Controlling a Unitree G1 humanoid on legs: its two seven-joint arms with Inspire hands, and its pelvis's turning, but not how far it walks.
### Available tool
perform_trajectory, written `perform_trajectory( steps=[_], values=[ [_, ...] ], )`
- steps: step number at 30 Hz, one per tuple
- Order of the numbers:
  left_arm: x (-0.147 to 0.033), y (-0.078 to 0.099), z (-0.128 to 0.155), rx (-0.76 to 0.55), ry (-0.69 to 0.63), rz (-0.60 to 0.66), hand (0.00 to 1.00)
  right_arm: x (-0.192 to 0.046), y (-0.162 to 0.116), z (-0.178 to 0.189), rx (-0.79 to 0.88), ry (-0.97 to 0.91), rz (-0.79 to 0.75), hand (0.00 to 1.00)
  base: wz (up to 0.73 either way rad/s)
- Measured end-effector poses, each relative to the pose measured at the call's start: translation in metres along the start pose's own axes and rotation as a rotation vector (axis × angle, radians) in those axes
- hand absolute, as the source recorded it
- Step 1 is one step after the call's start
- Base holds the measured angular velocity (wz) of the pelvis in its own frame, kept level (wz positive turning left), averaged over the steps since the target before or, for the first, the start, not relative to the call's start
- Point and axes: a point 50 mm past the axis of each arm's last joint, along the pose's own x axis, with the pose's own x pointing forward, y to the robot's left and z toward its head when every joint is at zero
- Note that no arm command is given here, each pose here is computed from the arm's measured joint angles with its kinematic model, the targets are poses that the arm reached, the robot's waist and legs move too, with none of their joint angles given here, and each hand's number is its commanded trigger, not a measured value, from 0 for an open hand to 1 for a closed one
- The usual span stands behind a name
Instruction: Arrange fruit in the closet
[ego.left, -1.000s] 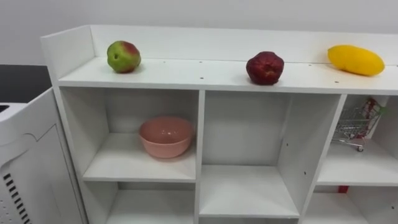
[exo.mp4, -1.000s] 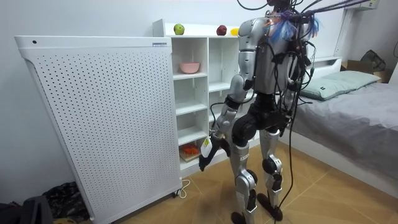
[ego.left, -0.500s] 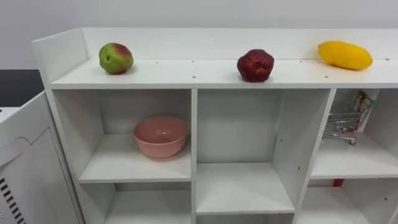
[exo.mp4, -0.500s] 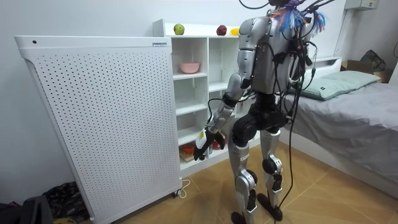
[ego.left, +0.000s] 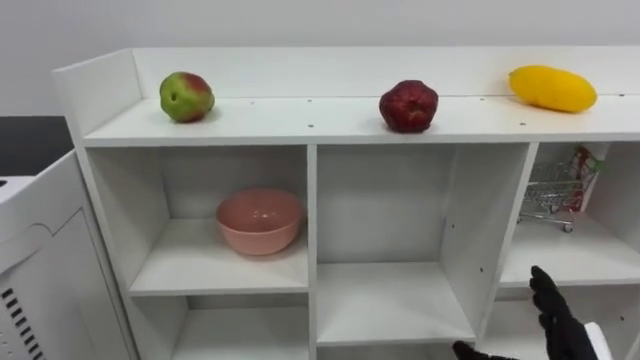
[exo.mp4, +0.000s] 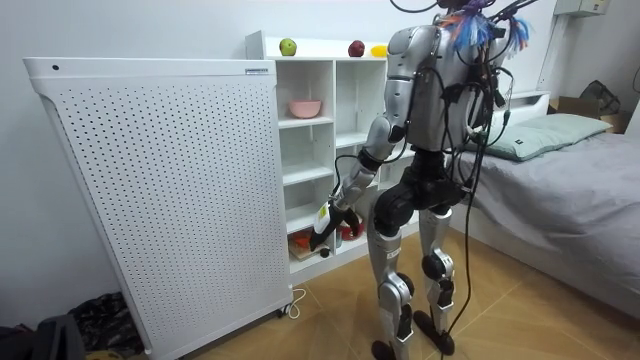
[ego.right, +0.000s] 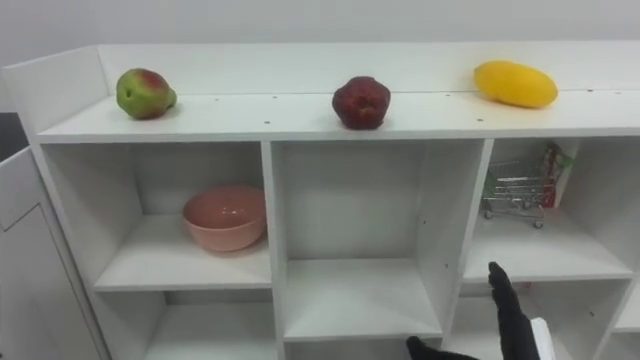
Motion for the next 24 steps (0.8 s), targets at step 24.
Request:
perform_trajectory(
  steps=[24],
  values=[
    [0.003, 0.007, 0.017, 0.024, -0.048, -0.040, 0.00, 0.048, 0.001, 0.102, 0.123, -0.382, -0.106, 0.00, 0.00]
  ],
)
